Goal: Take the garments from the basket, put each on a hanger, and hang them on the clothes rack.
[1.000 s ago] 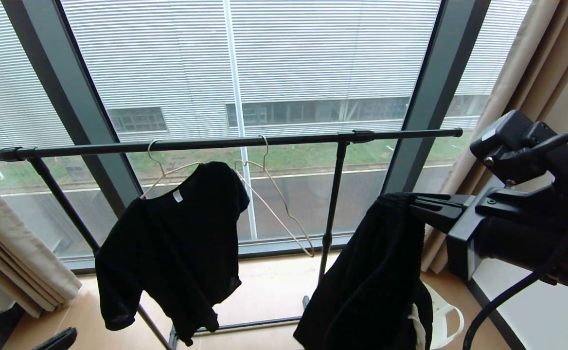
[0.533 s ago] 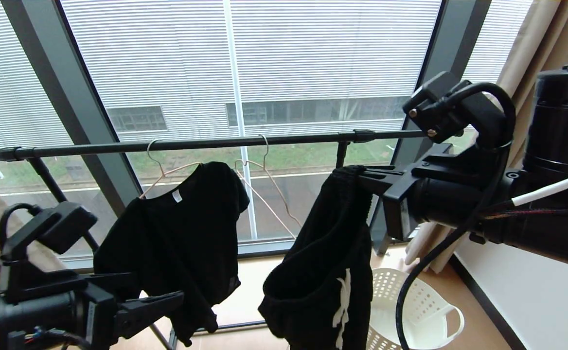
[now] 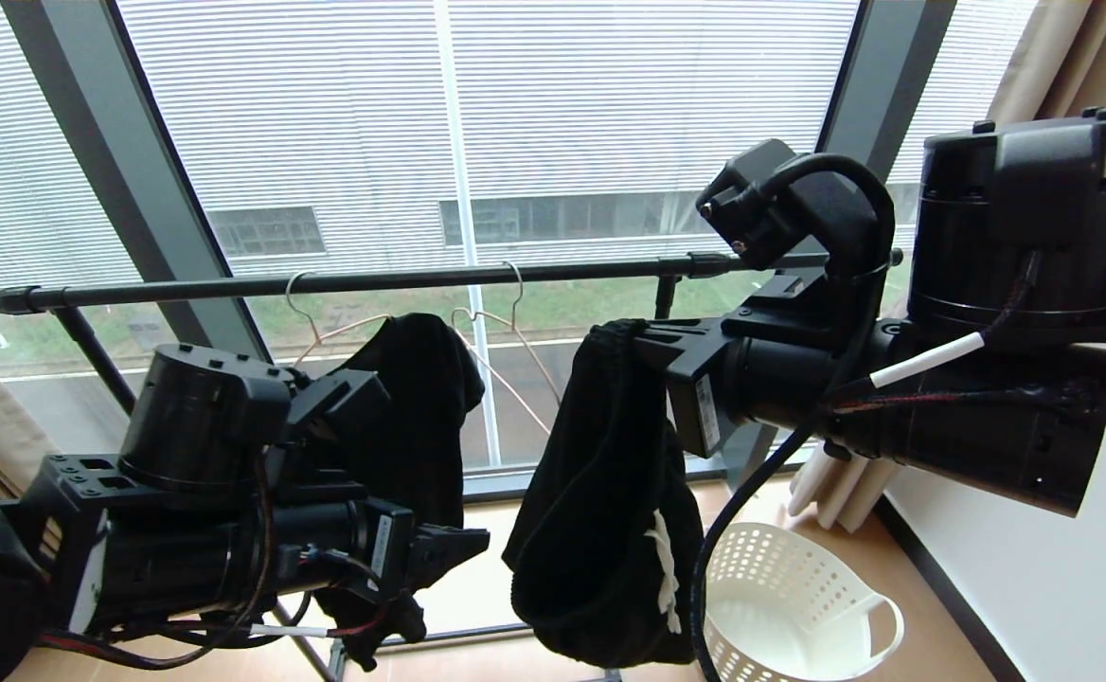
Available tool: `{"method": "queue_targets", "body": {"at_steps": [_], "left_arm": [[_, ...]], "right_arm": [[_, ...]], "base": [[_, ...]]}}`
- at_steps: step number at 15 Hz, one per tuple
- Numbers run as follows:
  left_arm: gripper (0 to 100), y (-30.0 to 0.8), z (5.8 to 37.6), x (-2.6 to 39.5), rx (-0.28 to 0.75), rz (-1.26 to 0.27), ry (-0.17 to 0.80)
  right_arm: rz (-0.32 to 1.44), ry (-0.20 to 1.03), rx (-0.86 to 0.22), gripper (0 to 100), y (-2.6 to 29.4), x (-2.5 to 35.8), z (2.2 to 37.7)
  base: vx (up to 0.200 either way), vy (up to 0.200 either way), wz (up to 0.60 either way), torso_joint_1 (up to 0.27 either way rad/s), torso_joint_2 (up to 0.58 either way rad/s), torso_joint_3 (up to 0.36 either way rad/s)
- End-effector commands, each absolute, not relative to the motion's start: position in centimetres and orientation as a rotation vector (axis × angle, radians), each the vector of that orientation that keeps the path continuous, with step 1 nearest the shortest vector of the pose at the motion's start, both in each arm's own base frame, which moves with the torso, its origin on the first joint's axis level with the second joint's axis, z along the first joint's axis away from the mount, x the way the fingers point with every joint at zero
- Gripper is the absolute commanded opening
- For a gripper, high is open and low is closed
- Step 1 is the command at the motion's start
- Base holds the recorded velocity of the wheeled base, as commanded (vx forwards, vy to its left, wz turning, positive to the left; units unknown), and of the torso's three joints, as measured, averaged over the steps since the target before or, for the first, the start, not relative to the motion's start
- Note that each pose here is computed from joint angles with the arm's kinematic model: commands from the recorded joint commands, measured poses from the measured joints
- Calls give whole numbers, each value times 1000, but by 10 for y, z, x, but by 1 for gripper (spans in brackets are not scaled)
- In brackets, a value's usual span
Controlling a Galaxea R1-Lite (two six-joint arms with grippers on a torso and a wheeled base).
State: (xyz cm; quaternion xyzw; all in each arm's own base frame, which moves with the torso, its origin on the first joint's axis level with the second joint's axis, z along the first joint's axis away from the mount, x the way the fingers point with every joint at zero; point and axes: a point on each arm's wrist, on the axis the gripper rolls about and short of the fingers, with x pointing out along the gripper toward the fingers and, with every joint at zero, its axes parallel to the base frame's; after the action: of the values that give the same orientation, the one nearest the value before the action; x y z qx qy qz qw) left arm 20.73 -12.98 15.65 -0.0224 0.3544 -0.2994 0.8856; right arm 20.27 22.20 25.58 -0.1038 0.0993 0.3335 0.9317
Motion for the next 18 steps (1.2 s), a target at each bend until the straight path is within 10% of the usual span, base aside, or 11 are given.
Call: {"method": "queue_targets", "body": {"at_steps": [1,12,13,18], "left_arm": [[100,-143,144,214,-27,-643,781],[100,-165,90,229,39,-551,945],[0,-164,88,227,49,-541,950],[0,-145,144,197,-28,-533,755]], "right_arm": [[683,203,-212,0,222,203,256],[701,143,-170,0,212,184,276],[693,137,-162,0,207,181,279],[494,177,-172,0,164,187,266]], "base": [[0,0,0,0,0,0],[0,0,0,0,0,0],[0,0,0,0,0,0],[0,0,0,0,0,0]]}}
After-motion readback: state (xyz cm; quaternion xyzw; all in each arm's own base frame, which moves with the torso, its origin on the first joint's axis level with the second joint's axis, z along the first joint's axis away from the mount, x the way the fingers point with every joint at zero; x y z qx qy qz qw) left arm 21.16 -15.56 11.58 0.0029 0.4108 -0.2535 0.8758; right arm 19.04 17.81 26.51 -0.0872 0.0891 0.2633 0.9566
